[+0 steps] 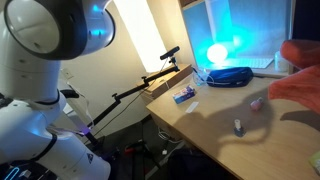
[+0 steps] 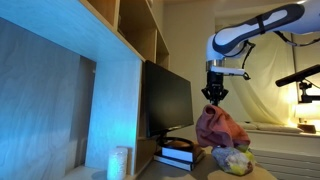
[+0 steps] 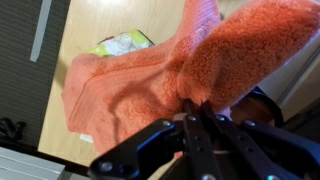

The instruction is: Remove the towel on the bag, move the bag to the left , pick up the small bottle and put it in the bag

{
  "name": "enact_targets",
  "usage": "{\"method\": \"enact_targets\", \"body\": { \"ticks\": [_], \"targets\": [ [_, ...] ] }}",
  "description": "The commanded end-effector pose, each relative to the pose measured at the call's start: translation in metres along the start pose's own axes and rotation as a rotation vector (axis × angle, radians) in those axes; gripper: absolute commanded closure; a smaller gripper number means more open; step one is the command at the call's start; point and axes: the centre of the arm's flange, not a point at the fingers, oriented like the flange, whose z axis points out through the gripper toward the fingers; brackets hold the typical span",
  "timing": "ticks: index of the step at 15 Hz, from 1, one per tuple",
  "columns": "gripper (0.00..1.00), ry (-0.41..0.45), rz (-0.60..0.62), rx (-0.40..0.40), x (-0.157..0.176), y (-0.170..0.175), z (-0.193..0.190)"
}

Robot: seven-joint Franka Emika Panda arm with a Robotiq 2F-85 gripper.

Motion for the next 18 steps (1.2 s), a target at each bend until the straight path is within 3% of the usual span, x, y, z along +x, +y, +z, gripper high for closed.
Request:
{"method": "enact_targets", "body": {
  "ticks": [1, 9, 10, 11, 18],
  "targets": [
    [0.98, 0.006, -0.025, 0.034, -0.024, 0.008, -0.063],
    [0.98, 0.074, -0.09, 0.068, -0.066, -0.021, -0.129],
    [0.98, 0.09, -0.06, 0.076, -0.039, -0.028, -0.118],
    [0.92, 0.092, -0.064, 0.078, -0.042, -0.031, -0.12],
    [0.92, 0.082, -0.057, 0.07, -0.038, -0.028, -0.11]
  ]
}}
